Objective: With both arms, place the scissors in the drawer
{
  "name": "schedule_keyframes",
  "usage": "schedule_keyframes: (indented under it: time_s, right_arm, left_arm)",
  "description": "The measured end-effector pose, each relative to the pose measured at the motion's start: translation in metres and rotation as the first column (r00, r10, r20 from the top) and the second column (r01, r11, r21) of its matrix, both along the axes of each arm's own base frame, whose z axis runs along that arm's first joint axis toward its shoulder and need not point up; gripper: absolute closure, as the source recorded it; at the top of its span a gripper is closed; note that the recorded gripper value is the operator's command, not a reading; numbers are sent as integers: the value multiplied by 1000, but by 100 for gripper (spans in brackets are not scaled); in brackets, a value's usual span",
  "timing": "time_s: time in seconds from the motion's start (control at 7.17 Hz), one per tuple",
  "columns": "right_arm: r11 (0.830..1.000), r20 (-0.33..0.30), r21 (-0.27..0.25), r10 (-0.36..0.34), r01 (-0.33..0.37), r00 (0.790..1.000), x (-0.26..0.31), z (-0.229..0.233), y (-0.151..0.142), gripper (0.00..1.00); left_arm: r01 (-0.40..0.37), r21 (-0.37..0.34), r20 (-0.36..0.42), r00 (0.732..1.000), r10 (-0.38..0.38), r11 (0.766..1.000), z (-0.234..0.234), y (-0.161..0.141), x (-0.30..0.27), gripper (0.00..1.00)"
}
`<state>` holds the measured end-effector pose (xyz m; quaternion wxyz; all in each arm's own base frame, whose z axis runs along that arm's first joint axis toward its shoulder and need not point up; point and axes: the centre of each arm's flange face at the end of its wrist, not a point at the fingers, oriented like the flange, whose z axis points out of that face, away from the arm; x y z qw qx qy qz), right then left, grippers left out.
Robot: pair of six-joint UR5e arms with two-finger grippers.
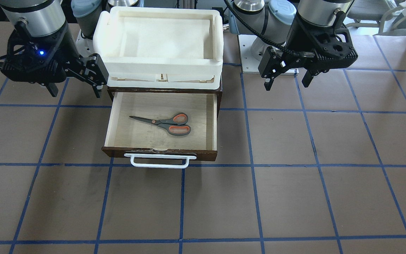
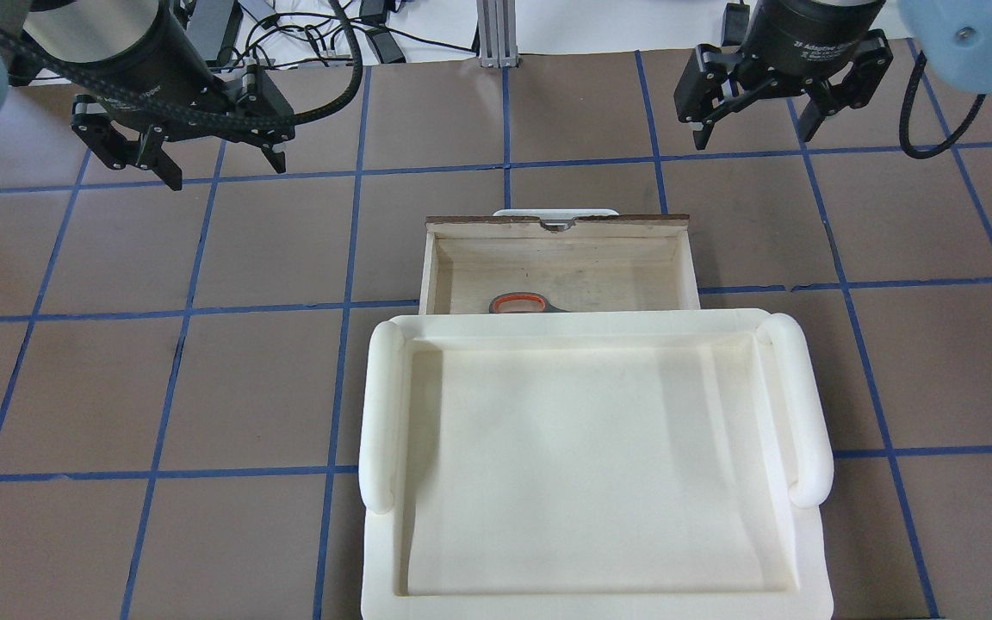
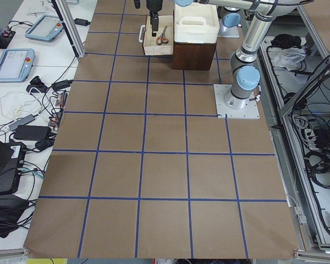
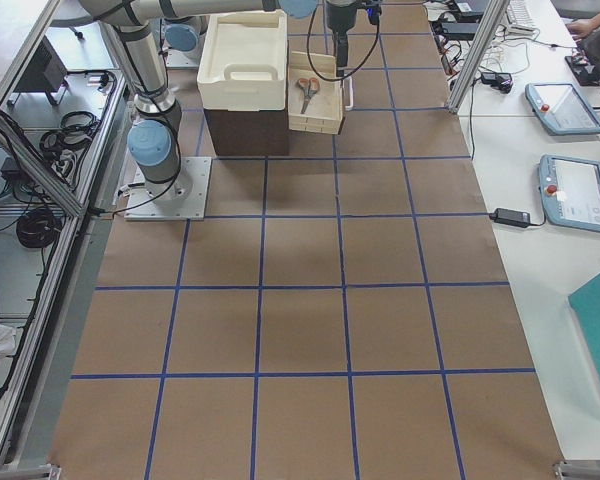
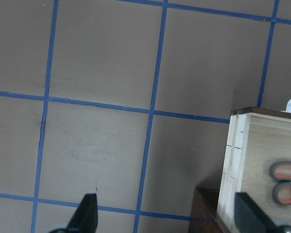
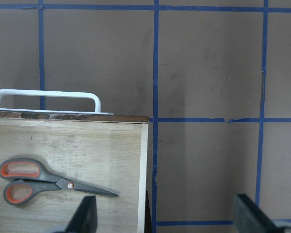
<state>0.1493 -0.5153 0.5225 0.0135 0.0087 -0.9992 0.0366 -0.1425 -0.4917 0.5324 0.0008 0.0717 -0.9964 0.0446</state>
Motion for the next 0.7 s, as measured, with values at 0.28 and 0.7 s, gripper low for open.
schedule_keyframes:
  time_s: [0.28,0.7]
  right_arm:
    - [1000,-2,5,7,-7,1000,0,-3,1,0]
    - [1000,-4,-2,7,-7,1000,-1,-1,2,0]
  left_arm:
    - [1,1,-1,1000,-1,1000,0,0,0,0]
    - [3,-2,-2,1000,-3,1000,1,1,-1,0]
